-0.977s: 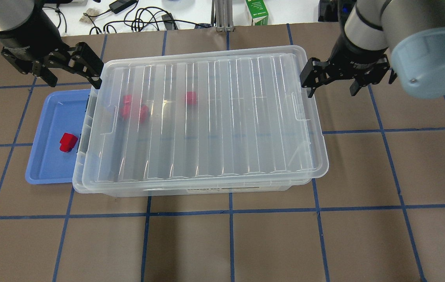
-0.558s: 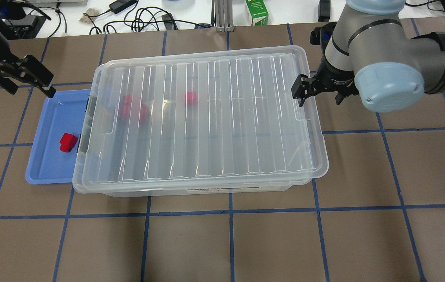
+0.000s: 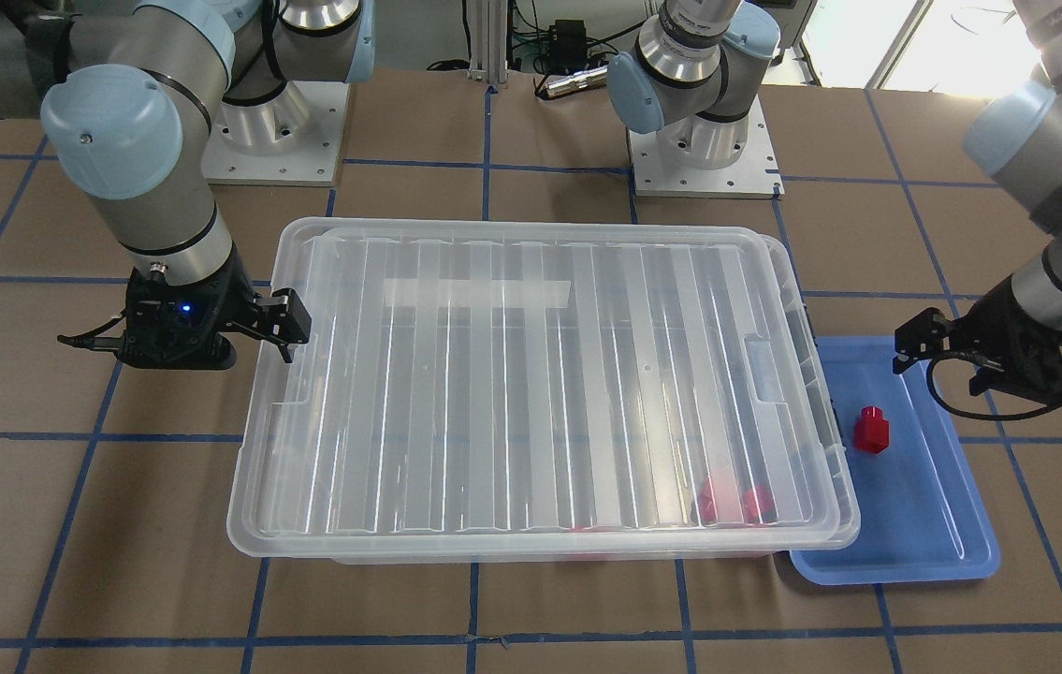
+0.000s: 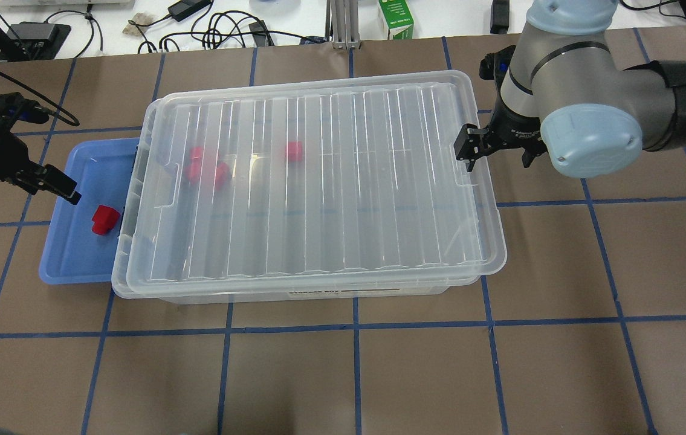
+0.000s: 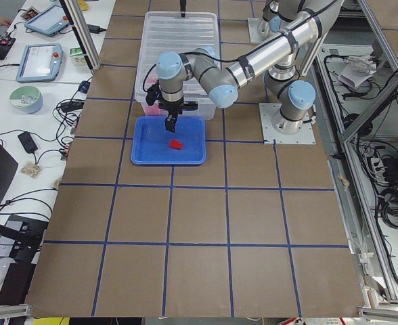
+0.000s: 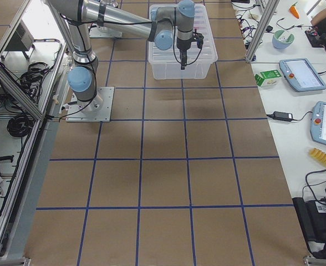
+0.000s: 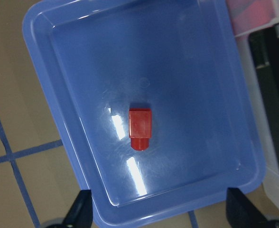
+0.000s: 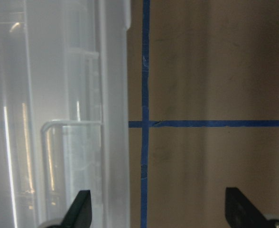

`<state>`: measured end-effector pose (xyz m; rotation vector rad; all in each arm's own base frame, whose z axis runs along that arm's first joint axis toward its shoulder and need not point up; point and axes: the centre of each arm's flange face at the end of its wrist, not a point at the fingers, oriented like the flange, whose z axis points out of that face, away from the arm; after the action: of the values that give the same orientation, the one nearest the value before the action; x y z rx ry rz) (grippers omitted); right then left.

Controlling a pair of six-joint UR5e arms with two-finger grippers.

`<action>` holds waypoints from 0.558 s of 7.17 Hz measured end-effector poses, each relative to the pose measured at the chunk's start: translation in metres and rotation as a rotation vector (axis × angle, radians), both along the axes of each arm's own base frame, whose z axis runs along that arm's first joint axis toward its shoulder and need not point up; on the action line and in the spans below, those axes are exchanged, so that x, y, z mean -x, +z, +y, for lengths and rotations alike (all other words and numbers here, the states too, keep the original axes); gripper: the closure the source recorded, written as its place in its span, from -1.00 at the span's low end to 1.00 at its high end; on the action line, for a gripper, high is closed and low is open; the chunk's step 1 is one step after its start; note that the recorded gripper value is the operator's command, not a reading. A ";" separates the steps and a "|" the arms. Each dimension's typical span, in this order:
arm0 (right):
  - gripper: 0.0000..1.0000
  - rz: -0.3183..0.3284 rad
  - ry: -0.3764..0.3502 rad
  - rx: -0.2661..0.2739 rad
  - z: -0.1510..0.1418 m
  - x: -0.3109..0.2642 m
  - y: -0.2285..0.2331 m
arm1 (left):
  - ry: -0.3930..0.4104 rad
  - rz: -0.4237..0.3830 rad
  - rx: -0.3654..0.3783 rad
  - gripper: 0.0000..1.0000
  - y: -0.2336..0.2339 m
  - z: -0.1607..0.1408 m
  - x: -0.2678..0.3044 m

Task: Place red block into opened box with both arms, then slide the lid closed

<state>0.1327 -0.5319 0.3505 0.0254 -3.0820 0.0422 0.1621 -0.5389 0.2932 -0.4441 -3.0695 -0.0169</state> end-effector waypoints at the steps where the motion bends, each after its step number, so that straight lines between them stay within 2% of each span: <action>1: -1.00 0.037 -0.001 -0.002 0.000 0.004 -0.001 | 0.000 0.014 -0.020 -1.00 -0.028 -0.002 -0.003; 4: -1.00 0.132 -0.006 -0.003 0.001 0.014 -0.003 | 0.014 0.059 -0.049 -1.00 -0.079 -0.006 0.000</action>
<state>0.1182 -0.5307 0.3479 0.0181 -2.9500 0.0339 0.1620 -0.5454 0.2142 -0.4132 -3.0072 -0.0772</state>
